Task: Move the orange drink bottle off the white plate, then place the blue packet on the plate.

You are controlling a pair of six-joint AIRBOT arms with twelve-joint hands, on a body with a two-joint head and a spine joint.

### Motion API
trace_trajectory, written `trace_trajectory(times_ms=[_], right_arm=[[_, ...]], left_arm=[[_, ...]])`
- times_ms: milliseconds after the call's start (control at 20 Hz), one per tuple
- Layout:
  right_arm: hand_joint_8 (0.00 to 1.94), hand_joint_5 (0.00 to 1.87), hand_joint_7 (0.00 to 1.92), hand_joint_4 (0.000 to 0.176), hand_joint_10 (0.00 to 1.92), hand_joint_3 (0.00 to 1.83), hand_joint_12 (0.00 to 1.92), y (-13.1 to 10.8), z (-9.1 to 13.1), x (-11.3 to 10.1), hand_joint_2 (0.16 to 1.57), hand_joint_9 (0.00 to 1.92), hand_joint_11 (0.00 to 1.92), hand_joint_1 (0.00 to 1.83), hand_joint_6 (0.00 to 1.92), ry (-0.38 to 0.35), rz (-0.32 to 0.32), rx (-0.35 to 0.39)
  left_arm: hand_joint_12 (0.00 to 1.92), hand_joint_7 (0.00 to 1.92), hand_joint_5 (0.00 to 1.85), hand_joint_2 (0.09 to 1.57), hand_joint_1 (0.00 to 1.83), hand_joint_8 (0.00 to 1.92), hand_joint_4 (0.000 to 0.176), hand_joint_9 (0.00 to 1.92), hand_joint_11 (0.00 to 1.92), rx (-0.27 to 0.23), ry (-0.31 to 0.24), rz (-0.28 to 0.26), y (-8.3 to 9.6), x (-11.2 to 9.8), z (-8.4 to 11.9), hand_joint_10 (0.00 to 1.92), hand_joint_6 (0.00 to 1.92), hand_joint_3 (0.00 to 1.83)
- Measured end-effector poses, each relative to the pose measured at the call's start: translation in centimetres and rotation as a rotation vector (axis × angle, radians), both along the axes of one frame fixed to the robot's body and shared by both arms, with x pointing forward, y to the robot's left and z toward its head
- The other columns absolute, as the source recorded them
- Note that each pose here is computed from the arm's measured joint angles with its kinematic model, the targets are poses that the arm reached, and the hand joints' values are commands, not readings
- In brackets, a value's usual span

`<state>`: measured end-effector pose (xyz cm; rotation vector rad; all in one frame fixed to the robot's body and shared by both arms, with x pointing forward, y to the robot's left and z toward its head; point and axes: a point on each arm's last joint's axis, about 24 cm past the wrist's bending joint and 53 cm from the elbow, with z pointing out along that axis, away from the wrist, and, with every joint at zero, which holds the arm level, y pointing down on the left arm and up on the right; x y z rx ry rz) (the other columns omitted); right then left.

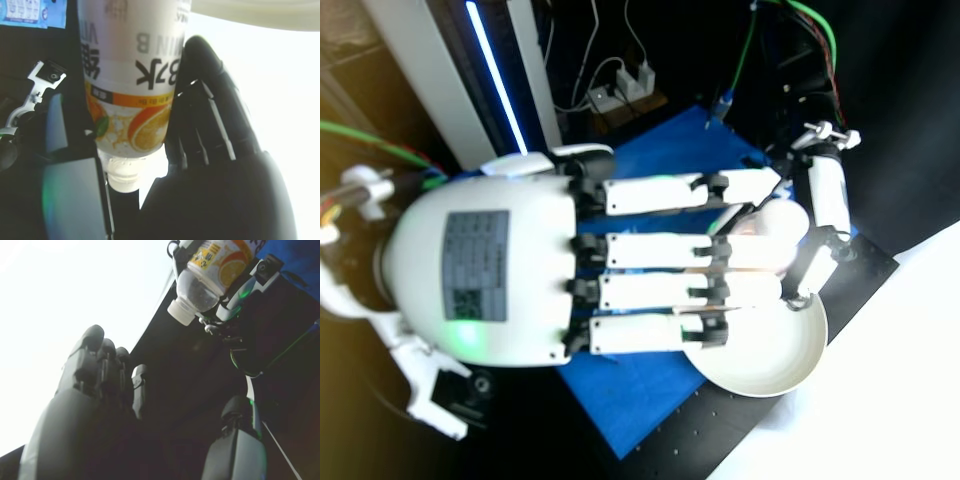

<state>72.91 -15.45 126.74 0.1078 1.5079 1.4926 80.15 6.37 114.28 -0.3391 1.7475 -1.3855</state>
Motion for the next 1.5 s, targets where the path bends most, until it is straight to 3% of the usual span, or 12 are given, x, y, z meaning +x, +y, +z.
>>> trace_trajectory(times_ms=[100,200,350,500,600,850,900,1000,1150,1200,1350,1500], right_arm=[[0.0,0.17,0.19,0.158,0.0,0.0,0.38,0.0,0.0,0.0,0.78,0.13,0.0,0.59,0.0,0.0,0.0,0.0],[0.0,0.19,0.19,0.143,0.0,0.0,0.39,0.0,0.0,0.0,0.81,0.13,0.0,0.6,0.0,0.001,0.001,0.001],[0.0,0.19,0.2,0.103,0.01,0.0,0.48,0.7,-0.1,-0.4,0.8,0.16,0.02,0.64,0.0,0.005,0.017,0.005],[0.0,0.18,0.2,0.1,0.01,0.01,0.49,0.7,0.0,-0.5,0.82,0.16,0.03,0.64,0.0,0.004,0.019,0.007],[0.0,0.18,0.21,0.102,0.0,0.01,0.51,0.3,0.2,-0.5,0.84,0.16,0.0,0.67,0.0,0.005,0.01,0.012],[0.0,0.16,0.2,0.106,0.01,0.0,0.38,0.2,0.3,-0.7,0.84,0.13,0.0,0.66,0.0,0.008,0.01,0.018],[0.01,0.17,0.22,0.108,0.01,0.0,0.38,0.0,0.4,-0.7,0.84,0.14,0.0,0.64,0.0,0.007,0.009,0.017],[0.0,0.19,0.22,0.132,0.01,0.0,0.41,-0.2,0.4,-0.7,0.83,0.15,0.0,0.63,0.01,0.007,0.004,0.017],[0.0,0.2,0.2,0.152,0.0,0.0,0.42,-0.1,0.4,-0.7,0.83,0.15,0.0,0.64,0.0,0.007,0.005,0.017],[0.0,0.2,0.21,0.139,0.0,0.0,0.51,-0.1,0.4,-0.7,0.83,0.17,0.0,0.62,0.0,0.007,0.005,0.018],[0.0,0.18,0.18,0.13,0.0,0.0,0.44,-0.1,0.4,-0.7,0.83,0.16,0.0,0.62,0.0,0.008,0.006,0.018],[0.0,0.16,0.17,0.132,0.0,0.0,0.46,0.0,0.4,-0.8,0.83,0.15,0.0,0.6,0.0,0.008,0.008,0.019]], left_arm=[[1.36,0.89,0.99,1.14,1.22,1.24,0.0,0.85,0.49,-0.026,-0.021,-0.022,0.7,-0.8,1.3,0.62,0.85,0.0],[1.85,0.83,1.03,1.09,1.19,1.4,0.0,0.86,0.81,-0.053,-0.053,-0.04,1.7,-1.5,3.3,1.56,0.83,0.01],[1.39,0.84,1.03,1.14,1.21,1.27,0.0,0.86,0.6,-0.045,-0.125,-0.086,2.4,-3.0,6.8,0.7,0.82,0.0],[1.38,0.93,0.96,1.14,1.25,1.29,0.0,0.83,0.64,-0.061,-0.194,-0.161,2.2,-5.6,10.0,0.91,0.78,0.0],[1.08,0.79,0.93,1.18,1.19,1.35,0.0,0.74,0.47,-0.056,-0.233,-0.218,2.1,-7.8,11.2,0.56,1.0,0.01],[1.07,0.75,0.93,1.19,1.19,1.39,0.0,0.86,0.45,-0.019,-0.248,-0.291,2.5,-11.3,10.5,0.3,1.01,0.0],[1.04,0.89,0.97,1.14,1.2,1.13,0.028,0.95,0.48,-0.012,-0.246,-0.3,2.6,-11.9,10.0,0.19,0.99,0.0],[0.97,0.93,1.02,1.12,1.22,0.99,0.005,0.93,0.49,0.015,-0.235,-0.311,2.8,-13.0,8.1,0.04,0.99,0.0],[0.95,0.94,0.98,1.12,1.21,1.04,0.034,0.99,0.48,0.012,-0.227,-0.298,3.0,-13.3,7.1,0.02,0.99,0.0],[1.0,0.96,0.97,1.12,1.22,1.1,0.0,1.04,0.48,-0.001,-0.229,-0.288,3.2,-13.3,7.2,0.04,0.91,0.0],[0.88,1.0,0.98,1.11,1.22,0.98,0.033,1.01,0.43,-0.002,-0.225,-0.279,3.4,-13.5,6.4,0.01,0.96,0.0],[0.85,1.01,0.95,1.11,1.22,0.95,0.033,1.06,0.49,0.011,-0.193,-0.28,3.4,-13.8,4.6,0.01,1.02,0.0]])
